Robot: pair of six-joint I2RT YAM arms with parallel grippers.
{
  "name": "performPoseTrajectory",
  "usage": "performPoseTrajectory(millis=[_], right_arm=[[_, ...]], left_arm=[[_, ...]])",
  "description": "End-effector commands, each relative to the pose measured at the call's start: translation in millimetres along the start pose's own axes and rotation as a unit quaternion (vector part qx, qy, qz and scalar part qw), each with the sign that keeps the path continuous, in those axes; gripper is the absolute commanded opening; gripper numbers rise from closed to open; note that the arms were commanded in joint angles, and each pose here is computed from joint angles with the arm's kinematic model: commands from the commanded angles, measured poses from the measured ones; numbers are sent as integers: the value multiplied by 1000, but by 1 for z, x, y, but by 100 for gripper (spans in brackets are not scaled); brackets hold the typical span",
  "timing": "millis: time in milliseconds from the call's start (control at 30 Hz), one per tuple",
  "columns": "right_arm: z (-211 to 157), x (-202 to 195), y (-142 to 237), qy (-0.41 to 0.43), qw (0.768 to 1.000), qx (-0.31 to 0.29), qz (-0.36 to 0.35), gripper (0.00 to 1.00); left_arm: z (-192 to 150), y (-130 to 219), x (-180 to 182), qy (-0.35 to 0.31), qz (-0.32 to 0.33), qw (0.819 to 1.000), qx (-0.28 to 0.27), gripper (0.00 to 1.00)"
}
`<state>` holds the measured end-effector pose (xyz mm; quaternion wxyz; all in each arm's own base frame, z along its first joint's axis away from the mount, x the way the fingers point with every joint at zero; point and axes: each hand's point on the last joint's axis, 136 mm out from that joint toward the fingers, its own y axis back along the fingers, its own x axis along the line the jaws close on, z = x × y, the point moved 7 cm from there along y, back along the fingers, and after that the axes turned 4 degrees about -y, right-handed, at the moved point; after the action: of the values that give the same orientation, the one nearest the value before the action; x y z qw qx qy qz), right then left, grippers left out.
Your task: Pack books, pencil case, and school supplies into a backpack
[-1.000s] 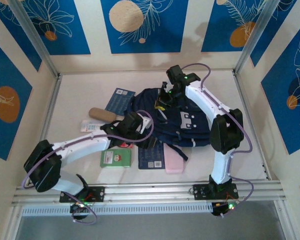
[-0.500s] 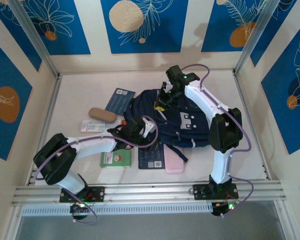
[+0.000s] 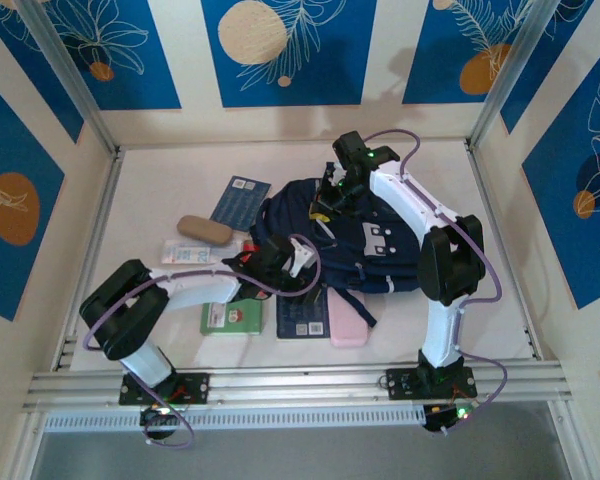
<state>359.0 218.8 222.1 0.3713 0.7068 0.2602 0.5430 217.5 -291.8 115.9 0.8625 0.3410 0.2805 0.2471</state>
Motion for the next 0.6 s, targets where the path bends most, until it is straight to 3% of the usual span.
performPoseTrajectory(millis=[0, 167, 367, 567], right_arm=[[-17, 11, 13, -20, 997, 47, 54, 0], [-7, 6, 29, -39, 996, 40, 74, 0], [-4, 1, 44, -49, 991, 70, 101, 0], [-13, 3, 54, -25, 990, 73, 117, 0]], left_arm=[[13, 8, -12, -21, -33, 998, -51, 57], [4, 26, -8, -37, -13, 996, -83, 59], [2, 53, -3, -58, -6, 988, -141, 71], [-18, 70, -7, -162, -20, 953, -256, 83]])
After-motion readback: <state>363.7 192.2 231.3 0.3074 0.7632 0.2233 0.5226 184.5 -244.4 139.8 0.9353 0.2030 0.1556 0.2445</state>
